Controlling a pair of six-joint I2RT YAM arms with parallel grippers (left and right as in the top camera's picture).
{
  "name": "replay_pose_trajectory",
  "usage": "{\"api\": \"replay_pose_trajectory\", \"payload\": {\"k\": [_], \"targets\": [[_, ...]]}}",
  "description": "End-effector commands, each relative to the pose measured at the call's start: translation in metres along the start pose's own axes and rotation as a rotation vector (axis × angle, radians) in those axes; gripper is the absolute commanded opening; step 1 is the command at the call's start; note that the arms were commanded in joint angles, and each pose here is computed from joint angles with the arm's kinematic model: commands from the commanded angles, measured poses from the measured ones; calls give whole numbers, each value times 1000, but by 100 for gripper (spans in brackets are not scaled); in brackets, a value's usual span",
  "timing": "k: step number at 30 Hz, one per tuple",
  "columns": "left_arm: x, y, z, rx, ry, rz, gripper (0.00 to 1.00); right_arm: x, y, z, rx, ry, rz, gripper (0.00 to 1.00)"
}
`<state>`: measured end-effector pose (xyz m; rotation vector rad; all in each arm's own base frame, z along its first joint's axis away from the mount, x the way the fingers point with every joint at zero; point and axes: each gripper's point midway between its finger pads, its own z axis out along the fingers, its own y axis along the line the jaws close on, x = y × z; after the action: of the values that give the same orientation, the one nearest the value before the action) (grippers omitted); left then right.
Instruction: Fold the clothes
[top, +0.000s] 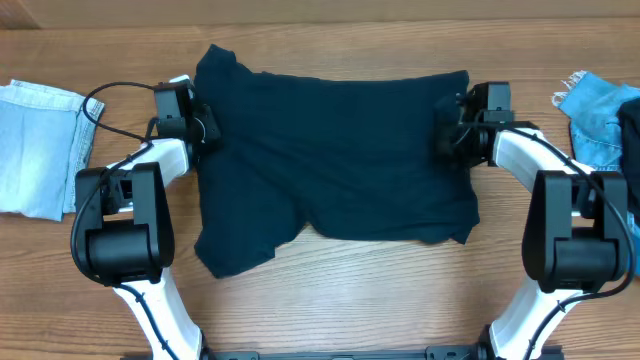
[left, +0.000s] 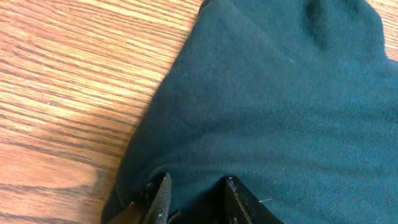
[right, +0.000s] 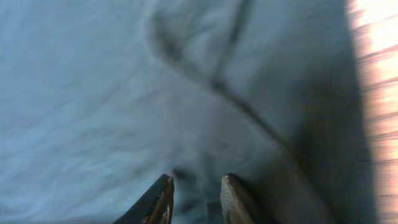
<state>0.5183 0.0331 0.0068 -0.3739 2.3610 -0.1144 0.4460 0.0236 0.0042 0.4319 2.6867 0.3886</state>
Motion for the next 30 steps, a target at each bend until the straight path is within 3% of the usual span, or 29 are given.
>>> {"api": "replay_pose_trajectory", "payload": {"k": [1, 4, 7, 8, 14, 16, 18, 20, 22, 24, 27, 28, 30], "targets": [[23, -1, 8, 4, 66, 26, 33, -7, -68, -2, 303, -54, 74, 25], [23, -2, 8, 4, 65, 26, 33, -13, -115, -20, 480, -82, 136, 23], [23, -1, 8, 4, 66, 26, 33, -16, -139, -32, 520, -75, 183, 27], [23, -1, 8, 3, 65, 25, 33, -20, -142, -36, 519, -74, 181, 34], [23, -1, 8, 3, 65, 25, 33, -58, -132, -65, 496, -171, 179, 40], [22, -1, 8, 3, 65, 25, 33, -74, -124, -79, 480, -212, 177, 49], [22, -1, 8, 4, 63, 25, 35, -82, -109, -86, 410, -212, 164, 55], [17, -2, 8, 8, 55, 44, 40, -85, -68, -85, 219, -179, 84, 60], [10, -6, 7, 22, 47, 58, 43, -86, -19, -81, -21, -161, 29, 61], [7, -11, 6, 43, 55, 58, 44, -88, 10, -75, -142, -165, -12, 54], [7, -22, 5, 93, 69, 60, 58, -81, 34, -66, -176, -146, -55, 52], [5, -28, 2, 122, 75, 67, 65, -75, 40, -66, -178, -129, -64, 59], [-17, -36, -18, 146, 72, 110, 80, -66, 43, -71, -173, -101, -91, 65]]}}
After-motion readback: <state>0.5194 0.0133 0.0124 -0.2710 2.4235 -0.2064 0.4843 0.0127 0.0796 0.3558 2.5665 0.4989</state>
